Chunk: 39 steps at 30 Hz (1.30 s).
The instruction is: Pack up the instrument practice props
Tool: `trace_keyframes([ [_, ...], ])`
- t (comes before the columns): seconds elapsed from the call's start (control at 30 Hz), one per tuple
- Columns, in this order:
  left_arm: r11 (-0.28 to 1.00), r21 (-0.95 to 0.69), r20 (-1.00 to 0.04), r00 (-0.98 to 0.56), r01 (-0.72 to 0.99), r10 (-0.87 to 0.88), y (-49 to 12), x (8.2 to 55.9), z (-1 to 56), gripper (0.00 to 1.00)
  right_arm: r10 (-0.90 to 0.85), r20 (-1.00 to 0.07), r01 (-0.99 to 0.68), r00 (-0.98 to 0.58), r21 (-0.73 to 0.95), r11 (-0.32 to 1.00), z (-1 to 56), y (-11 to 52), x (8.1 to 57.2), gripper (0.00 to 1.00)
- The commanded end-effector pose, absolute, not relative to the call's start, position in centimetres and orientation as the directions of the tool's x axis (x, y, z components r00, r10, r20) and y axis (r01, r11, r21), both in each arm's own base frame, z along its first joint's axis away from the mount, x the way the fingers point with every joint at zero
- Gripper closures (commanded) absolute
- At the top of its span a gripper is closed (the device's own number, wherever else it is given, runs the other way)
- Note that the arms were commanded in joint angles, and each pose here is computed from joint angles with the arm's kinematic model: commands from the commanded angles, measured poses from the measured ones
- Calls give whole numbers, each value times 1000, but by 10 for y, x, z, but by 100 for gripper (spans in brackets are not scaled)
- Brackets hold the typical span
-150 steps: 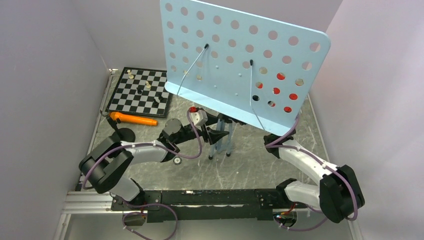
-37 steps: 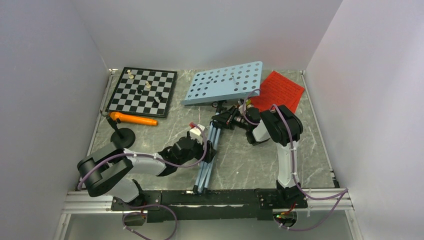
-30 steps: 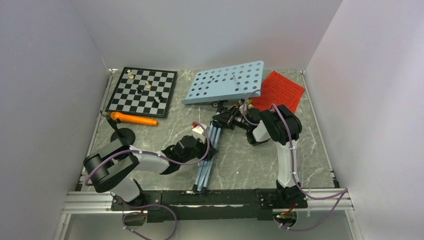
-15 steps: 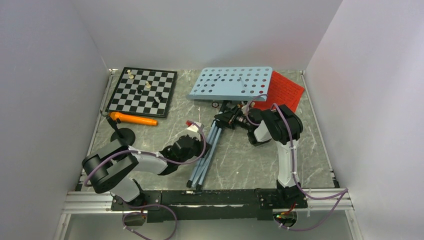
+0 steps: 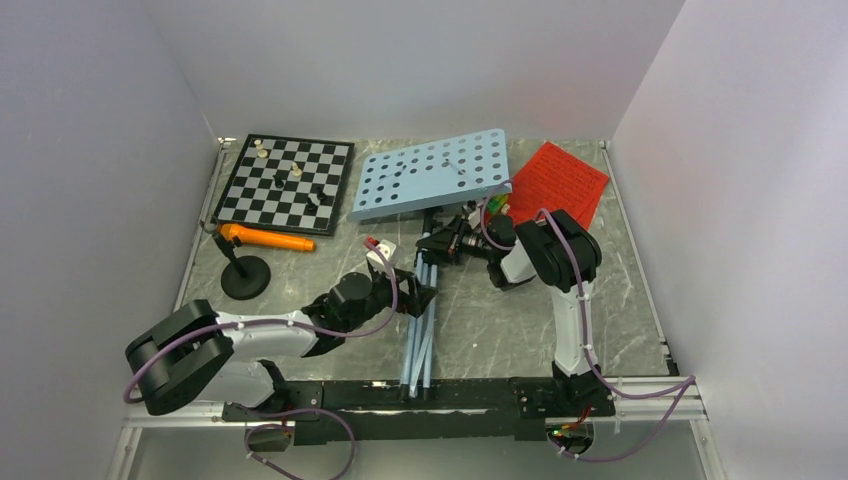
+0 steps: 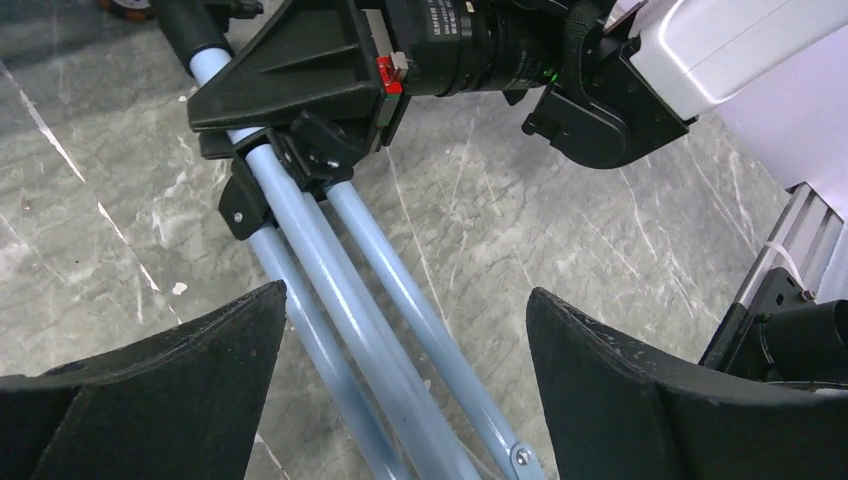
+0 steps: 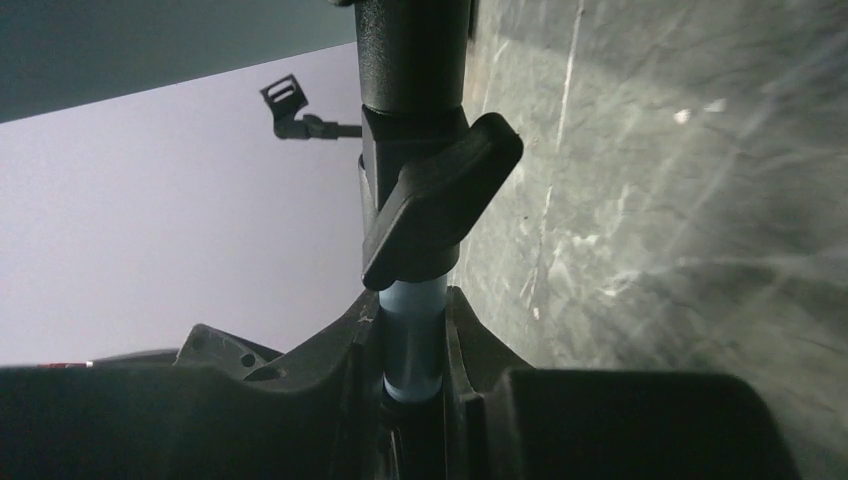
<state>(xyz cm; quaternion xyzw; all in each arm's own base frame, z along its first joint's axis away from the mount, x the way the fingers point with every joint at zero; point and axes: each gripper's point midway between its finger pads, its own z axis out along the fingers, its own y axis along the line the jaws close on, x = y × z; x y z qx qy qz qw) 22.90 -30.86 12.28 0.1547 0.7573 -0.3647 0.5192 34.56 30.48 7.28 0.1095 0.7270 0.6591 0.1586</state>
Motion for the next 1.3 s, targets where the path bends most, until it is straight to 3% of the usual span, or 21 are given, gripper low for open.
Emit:
trace_keyframes([
  [0.0,685,-406,-893,-422,606,-156,-309,229,122,7,317,-434,-490,-843,864,-120,204,321,332,100],
  [0.57,732,-455,-820,-560,507,-121,-315,246,71,9,297,-428,-487,-854,858,-163,206,333,313,100],
  [0.73,729,-464,-808,-577,503,-115,-321,251,68,13,295,-419,-479,-859,861,-170,203,336,310,100],
  [1.0,710,-475,-798,-595,520,-98,-328,250,62,47,283,-407,-465,-869,867,-180,198,339,307,100],
  [1.07,701,-482,-796,-596,525,-100,-329,249,61,62,280,-399,-457,-873,870,-184,197,340,306,100],
  [1.13,695,-484,-799,-592,532,-104,-330,249,63,92,278,-392,-449,-877,874,-186,196,339,306,100],
  [1.17,695,-484,-800,-591,531,-104,-329,249,63,100,278,-389,-446,-878,876,-184,195,339,306,100],
  [1.27,696,-485,-805,-581,530,-120,-327,249,65,100,274,-376,-432,-885,884,-181,192,340,307,100],
])
